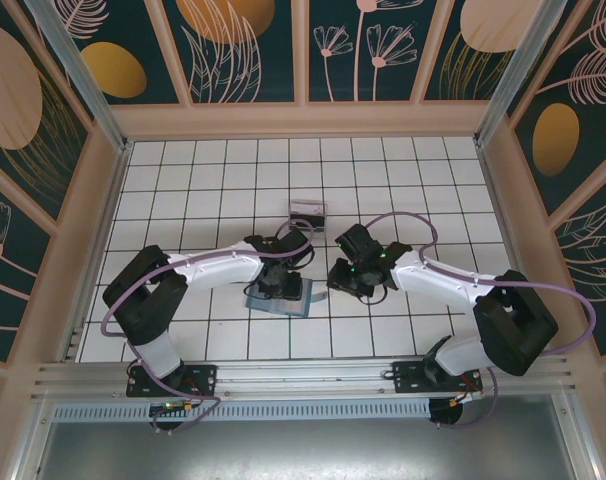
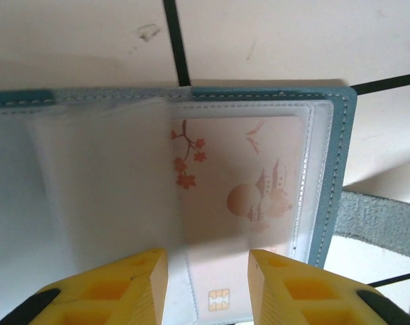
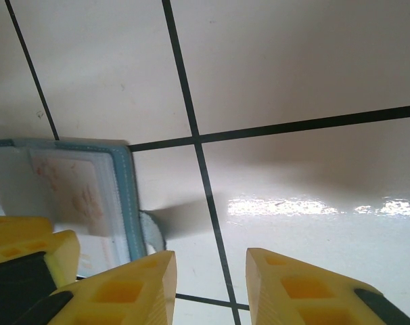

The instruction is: Take the credit cards out of the card holder

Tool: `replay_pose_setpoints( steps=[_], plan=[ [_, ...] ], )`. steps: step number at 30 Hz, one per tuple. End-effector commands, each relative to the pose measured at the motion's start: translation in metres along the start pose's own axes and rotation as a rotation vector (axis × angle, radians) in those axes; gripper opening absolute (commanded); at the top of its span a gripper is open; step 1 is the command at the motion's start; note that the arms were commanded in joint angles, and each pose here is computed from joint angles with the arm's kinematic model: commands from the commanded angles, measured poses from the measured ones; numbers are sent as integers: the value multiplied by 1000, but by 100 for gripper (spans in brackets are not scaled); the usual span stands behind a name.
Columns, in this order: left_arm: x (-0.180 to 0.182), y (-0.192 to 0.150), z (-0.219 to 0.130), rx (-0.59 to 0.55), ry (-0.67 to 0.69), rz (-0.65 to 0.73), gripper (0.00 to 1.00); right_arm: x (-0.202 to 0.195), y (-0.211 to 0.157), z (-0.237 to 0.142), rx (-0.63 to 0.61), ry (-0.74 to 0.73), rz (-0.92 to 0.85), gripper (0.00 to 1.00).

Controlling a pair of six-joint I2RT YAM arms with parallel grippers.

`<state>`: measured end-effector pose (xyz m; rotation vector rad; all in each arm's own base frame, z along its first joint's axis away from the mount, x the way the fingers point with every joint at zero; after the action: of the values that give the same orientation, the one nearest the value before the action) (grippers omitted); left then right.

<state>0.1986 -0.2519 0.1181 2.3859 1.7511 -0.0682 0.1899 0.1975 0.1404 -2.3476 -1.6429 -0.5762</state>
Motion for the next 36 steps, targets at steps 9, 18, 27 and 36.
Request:
replay_pose_setpoints(
  steps=[9,18,27,36],
  plan=[
    [4,-2,-5,38,252,60,38,-3,2,3,-3,-9,3,33],
    [9,-3,-13,47,356,75,41,0,1,4,13,8,-6,33],
    [15,-4,-20,47,440,87,43,15,-8,5,60,95,-48,42],
    [24,-11,-12,65,491,101,43,29,-21,26,142,106,-98,47]
  ],
)
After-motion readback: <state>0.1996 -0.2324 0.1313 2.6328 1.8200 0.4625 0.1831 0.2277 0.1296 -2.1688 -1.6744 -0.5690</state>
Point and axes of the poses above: each hand's point on the last joint's axis, 136 mm out from that joint toward the fingers, its own z axis out along the fingers, its own x axis along the line the jaws close on, y = z × x, the point moved 9 cm from there along -z, back along the fingers, and after that the axes turned 10 degrees about z, right-handed, at the moved point
